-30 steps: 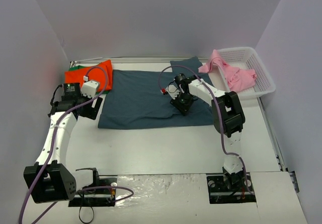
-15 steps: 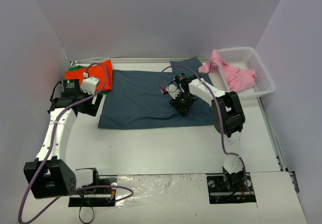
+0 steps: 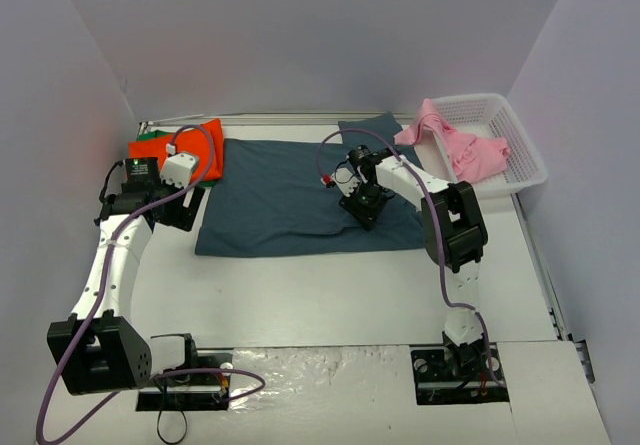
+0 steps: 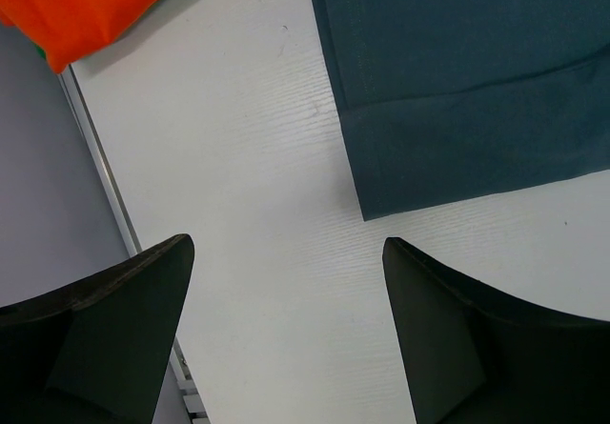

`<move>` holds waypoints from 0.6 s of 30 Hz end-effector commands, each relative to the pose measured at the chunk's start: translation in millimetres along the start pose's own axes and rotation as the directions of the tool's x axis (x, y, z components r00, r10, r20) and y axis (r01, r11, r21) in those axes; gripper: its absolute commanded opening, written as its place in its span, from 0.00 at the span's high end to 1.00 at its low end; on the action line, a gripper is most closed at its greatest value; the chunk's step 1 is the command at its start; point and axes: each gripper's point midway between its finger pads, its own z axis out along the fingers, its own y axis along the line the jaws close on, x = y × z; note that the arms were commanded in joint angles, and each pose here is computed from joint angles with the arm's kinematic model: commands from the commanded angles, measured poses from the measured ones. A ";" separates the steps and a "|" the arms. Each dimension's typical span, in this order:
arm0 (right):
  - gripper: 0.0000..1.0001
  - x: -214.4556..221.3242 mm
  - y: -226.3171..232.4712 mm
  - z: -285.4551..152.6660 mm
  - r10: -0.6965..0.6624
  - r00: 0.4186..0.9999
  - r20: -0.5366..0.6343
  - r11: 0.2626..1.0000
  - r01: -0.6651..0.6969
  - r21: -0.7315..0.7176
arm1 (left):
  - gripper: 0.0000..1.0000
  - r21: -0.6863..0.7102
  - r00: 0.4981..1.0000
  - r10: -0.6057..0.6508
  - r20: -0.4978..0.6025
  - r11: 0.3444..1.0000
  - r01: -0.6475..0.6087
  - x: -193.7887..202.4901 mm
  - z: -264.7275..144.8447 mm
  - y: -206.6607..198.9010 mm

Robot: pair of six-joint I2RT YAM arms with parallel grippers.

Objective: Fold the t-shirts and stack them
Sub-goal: Fold the flattened tshirt in 1/3 of the way

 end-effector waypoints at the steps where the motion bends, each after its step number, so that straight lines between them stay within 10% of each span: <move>1: 0.66 -1.9 -4.2 -33.5 0.003 1.000 0.021 0.999 -0.004 0.039 | 0.21 -0.012 0.999 -0.002 0.052 1.000 0.002 -16.3 -11.2 4.7; 14: 0.65 -6.2 -5.9 -49.0 0.003 0.999 0.040 0.998 -0.006 0.057 | 0.21 -0.013 0.999 -0.004 0.054 1.000 0.005 -14.3 -10.9 3.7; 18: 0.85 -7.7 -6.1 -50.7 0.000 0.999 0.044 0.998 -0.002 0.056 | 0.21 -0.009 0.999 -0.009 0.045 1.000 0.009 -13.1 -8.3 3.3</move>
